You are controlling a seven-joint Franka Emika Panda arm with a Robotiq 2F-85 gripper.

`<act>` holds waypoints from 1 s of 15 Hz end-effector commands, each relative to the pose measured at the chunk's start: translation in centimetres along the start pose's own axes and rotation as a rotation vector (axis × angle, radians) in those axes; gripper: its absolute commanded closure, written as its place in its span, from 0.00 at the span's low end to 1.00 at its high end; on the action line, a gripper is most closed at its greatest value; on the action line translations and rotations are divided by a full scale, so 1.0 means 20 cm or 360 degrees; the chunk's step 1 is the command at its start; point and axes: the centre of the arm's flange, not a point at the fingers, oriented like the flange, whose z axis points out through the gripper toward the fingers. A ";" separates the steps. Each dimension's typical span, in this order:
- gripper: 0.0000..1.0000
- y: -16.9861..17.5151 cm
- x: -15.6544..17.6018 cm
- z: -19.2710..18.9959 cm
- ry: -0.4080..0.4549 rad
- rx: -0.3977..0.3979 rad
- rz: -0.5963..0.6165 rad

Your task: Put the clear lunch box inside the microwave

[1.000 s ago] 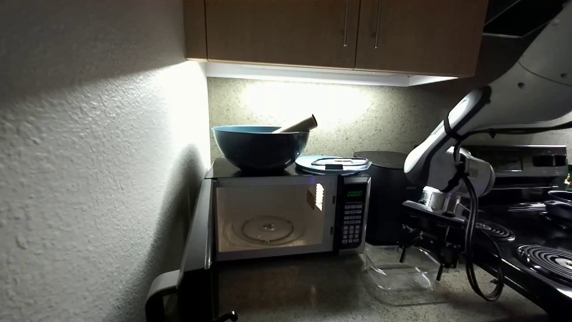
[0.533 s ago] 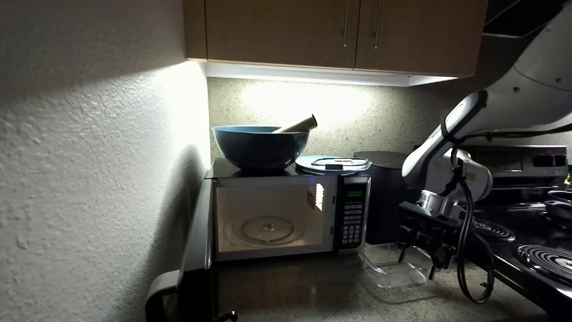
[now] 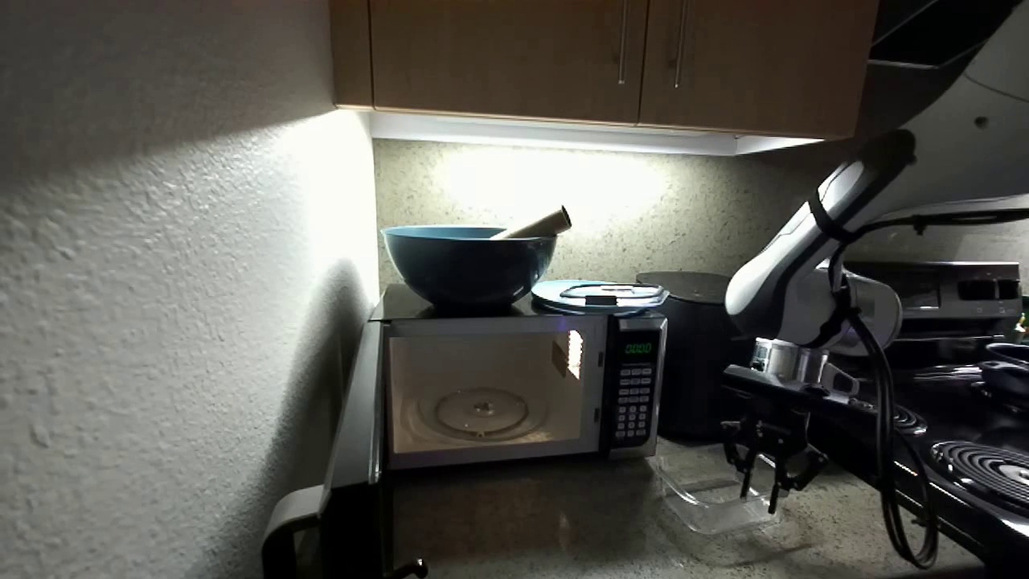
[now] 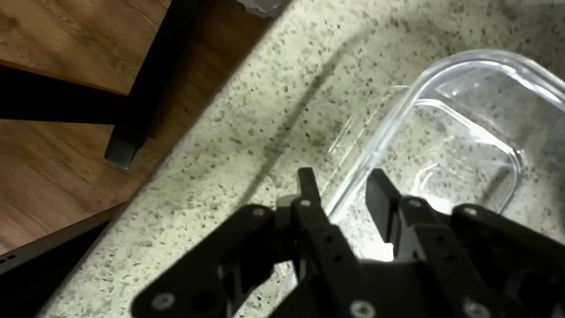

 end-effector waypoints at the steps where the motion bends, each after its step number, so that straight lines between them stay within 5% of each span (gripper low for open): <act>1: 0.96 0.16 -0.25 -0.12 0.0042 -0.0043 -0.0111; 4: 1.00 0.19 -0.32 -0.15 0.0027 -0.0066 -0.0145; 5: 0.72 0.19 -0.33 -0.16 0.0034 -0.0082 -0.0122; 6: 0.99 0.12 -0.24 -0.10 0.0025 -0.0054 -0.0150; 7: 0.97 0.14 -0.26 -0.12 0.0025 -0.0059 -0.0146; 8: 0.67 0.15 -0.27 -0.12 0.0027 -0.0060 -0.0146; 15: 0.23 0.11 -0.11 -0.04 0.0007 -0.0113 0.0078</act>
